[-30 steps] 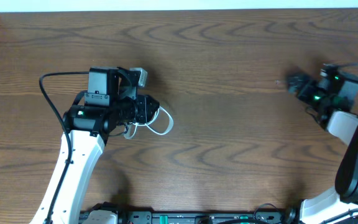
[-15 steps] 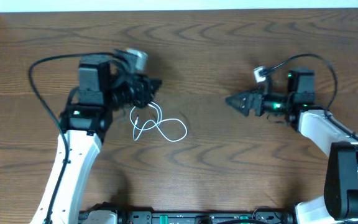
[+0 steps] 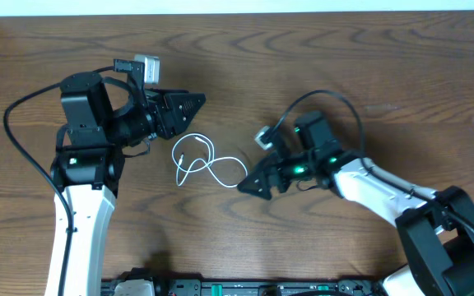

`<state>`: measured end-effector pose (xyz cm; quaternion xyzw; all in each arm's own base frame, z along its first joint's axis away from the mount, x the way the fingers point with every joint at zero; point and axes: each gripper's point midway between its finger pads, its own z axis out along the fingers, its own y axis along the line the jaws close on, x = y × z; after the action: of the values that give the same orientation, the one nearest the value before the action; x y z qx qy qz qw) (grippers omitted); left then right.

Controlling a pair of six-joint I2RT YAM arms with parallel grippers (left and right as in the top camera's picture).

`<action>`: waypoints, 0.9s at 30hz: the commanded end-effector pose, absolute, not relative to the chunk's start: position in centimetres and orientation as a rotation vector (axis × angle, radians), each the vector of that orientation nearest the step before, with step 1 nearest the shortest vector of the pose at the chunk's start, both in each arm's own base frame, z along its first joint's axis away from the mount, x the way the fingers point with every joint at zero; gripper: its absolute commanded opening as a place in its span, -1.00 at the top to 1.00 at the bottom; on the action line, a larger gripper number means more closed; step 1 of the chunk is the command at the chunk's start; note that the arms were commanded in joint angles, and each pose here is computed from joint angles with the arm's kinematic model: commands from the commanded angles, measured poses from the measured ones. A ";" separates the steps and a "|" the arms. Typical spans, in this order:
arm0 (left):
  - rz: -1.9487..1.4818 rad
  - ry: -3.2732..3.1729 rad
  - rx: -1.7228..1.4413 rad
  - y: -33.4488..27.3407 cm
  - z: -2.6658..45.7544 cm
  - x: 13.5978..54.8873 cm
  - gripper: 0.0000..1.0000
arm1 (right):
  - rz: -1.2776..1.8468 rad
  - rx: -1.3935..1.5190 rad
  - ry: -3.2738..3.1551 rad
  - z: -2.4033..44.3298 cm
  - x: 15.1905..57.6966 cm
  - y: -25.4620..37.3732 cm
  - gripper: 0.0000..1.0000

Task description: Untangle cables

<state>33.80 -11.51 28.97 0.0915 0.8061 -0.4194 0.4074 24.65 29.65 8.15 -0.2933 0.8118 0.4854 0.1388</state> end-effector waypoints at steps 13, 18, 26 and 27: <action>-1.157 2.045 0.267 -12.4 30.2 31.5 -0.08 | 1.217 -0.802 2.290 2.2 26.5 35.7 -0.21; -1.156 2.045 0.267 -12.4 30.2 31.5 -0.08 | 1.292 -0.643 2.346 1.0 27.1 36.3 0.98; -1.156 2.045 0.267 -12.4 30.2 31.5 -0.08 | 1.425 -0.654 2.279 3.7 27.0 36.7 0.97; -1.156 2.045 0.267 -12.4 30.2 31.5 -0.08 | 1.448 -0.651 2.242 5.1 27.6 36.3 0.97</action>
<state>31.65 -12.31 28.46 0.0873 0.8119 -0.4499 0.3616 27.07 36.51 1.92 -0.2315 0.8220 0.4844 0.1898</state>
